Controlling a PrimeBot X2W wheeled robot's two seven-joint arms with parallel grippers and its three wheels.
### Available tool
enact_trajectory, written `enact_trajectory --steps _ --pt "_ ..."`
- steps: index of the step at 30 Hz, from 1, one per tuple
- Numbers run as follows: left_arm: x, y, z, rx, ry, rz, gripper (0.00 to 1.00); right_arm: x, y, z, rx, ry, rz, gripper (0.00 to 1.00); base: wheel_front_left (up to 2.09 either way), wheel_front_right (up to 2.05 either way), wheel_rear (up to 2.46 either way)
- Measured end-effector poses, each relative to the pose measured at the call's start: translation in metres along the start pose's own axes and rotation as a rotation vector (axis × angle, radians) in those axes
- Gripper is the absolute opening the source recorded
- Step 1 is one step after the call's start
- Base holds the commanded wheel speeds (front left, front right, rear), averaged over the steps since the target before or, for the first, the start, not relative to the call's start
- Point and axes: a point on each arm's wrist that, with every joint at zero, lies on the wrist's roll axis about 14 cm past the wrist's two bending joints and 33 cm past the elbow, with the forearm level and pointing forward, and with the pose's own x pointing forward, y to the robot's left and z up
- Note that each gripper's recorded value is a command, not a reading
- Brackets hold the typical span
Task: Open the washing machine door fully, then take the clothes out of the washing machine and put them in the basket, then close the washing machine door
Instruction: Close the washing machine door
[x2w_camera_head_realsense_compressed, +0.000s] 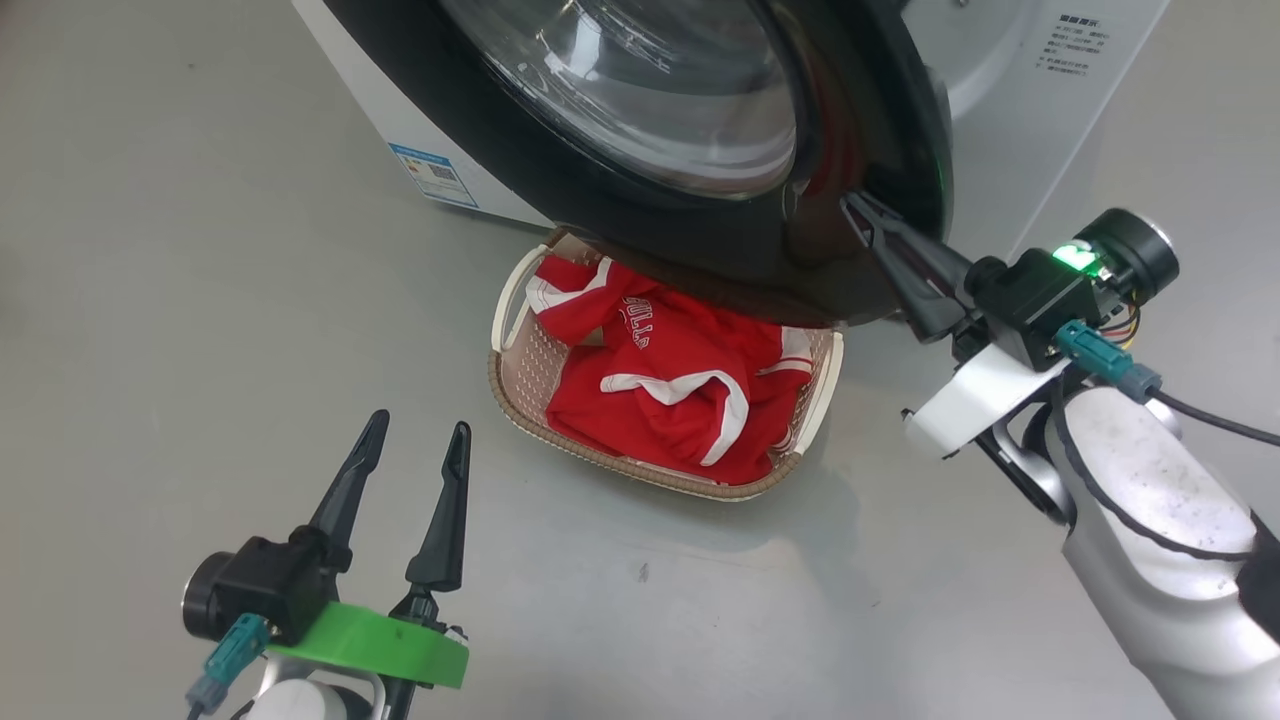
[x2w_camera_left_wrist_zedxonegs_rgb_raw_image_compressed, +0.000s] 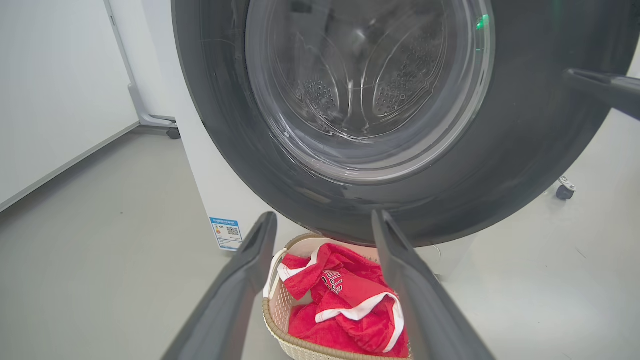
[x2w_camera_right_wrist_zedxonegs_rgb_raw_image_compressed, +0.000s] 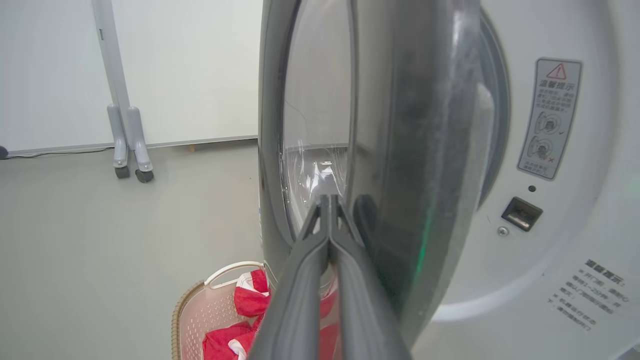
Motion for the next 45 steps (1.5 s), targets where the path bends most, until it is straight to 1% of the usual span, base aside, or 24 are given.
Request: enact_trajectory --steps 8,14,25,34,45 --pt "0.013 -0.006 -0.006 0.004 0.018 -0.021 1.0 0.009 -0.044 0.001 -0.054 -0.003 -0.058 0.0 0.0 0.0 0.0" --pt "0.019 -0.01 -0.015 0.005 0.042 -0.036 1.0 0.015 -0.08 -0.005 -0.087 0.015 -0.108 0.0 0.0 0.0 0.0" --pt "0.028 -0.004 -0.025 0.022 0.073 -0.019 1.0 0.039 -0.115 -0.008 -0.11 -0.005 -0.135 0.0 0.0 0.0 0.0" --pt "0.029 -0.002 -0.026 0.003 0.078 -0.007 1.0 0.048 -0.116 -0.019 -0.088 0.008 -0.126 0.0 0.0 0.0 0.0" --pt "0.028 -0.003 -0.019 -0.004 0.056 -0.014 1.0 0.04 -0.115 -0.02 -0.08 0.025 -0.147 0.0 0.0 0.0 0.0"
